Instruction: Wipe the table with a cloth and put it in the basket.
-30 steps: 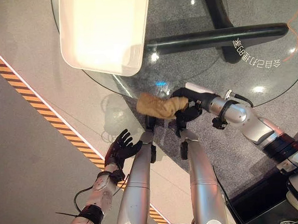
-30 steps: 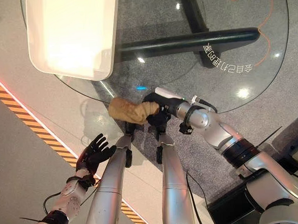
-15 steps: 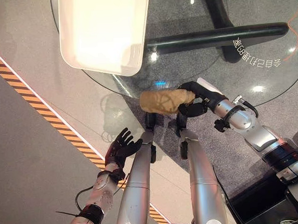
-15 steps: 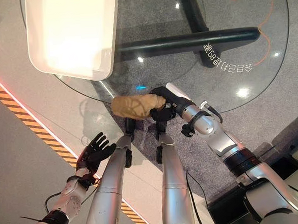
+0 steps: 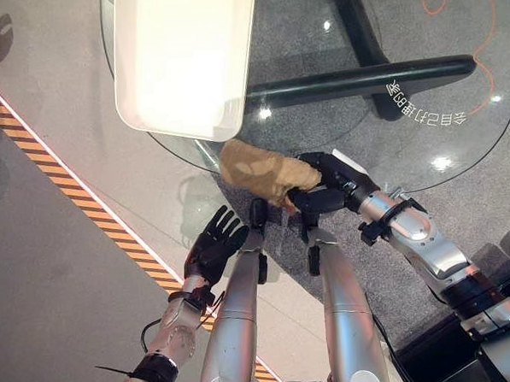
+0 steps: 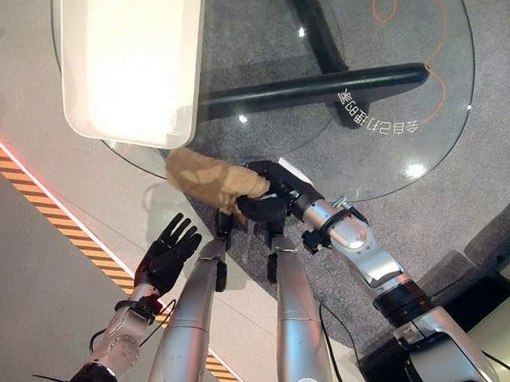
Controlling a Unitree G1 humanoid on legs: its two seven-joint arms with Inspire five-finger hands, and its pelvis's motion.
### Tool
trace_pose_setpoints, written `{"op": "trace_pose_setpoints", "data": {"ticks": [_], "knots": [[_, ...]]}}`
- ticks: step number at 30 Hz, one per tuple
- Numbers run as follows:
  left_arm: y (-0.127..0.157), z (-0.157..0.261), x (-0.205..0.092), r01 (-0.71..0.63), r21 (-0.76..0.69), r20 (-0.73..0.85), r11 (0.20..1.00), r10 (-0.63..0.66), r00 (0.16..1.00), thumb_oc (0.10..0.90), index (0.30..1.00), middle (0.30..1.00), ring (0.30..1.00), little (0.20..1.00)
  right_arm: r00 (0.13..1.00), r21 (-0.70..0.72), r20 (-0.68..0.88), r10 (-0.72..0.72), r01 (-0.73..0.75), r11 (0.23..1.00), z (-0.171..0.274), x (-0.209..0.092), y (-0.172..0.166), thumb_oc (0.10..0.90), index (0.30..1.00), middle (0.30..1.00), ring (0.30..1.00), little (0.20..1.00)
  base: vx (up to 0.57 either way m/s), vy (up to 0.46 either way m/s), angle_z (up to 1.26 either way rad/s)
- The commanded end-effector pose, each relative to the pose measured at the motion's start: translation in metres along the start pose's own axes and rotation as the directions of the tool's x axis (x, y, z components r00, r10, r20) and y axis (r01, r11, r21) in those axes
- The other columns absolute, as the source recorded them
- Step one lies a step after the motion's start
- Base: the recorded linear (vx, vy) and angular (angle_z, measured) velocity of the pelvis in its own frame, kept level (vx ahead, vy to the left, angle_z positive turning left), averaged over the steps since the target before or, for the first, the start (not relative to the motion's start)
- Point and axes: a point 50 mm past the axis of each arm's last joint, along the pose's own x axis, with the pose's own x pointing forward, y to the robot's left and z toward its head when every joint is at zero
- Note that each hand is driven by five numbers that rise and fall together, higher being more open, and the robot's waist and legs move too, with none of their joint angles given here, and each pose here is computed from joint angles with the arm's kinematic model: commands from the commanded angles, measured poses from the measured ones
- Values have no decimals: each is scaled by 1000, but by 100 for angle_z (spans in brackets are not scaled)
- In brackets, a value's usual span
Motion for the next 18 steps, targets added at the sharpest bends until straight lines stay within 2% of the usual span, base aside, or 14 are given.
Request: {"op": "trace_pose_setpoints", "data": {"ticks": [1, 4, 6, 10, 16, 18], "knots": [[-2, -10, -28, 111, -86, -11, 990, -113, 994, 800, 900, 900, 900, 900, 896, 27, 435, 88, -110, 994, 71, -6, 10, 100, 300, 300, 300, 200, -74, -51, 2], [-7, -10, -33, 190, -145, -11, 971, -193, 981, 800, 900, 900, 900, 900, 878, 59, 475, 63, -104, 993, 75, -12, 10, 100, 300, 300, 300, 200, -26, -27, 1], [-15, -12, -39, 279, -243, -9, 929, -290, 957, 800, 900, 900, 900, 900, 851, 88, 525, 20, -78, 993, 78, -19, 7, 100, 300, 300, 300, 200, -7, -40, 1], [-19, -12, -44, 338, -312, 10, 888, -353, 936, 800, 900, 900, 900, 900, 809, 114, 587, -33, -42, 993, 84, -27, 4, 100, 300, 300, 300, 200, -12, -30, 0], [-31, -5, -52, 481, -404, 119, 778, -477, 871, 800, 900, 900, 900, 900, 750, 136, 653, -108, 24, 990, 90, -42, 3, 100, 300, 300, 300, 200, 19, -1, -5], [-39, 0, -53, 559, -411, 167, 721, -543, 823, 800, 900, 900, 900, 900, 738, 140, 664, -125, 42, 989, 90, -46, 2, 100, 300, 300, 300, 200, 35, 7, -10]]}}
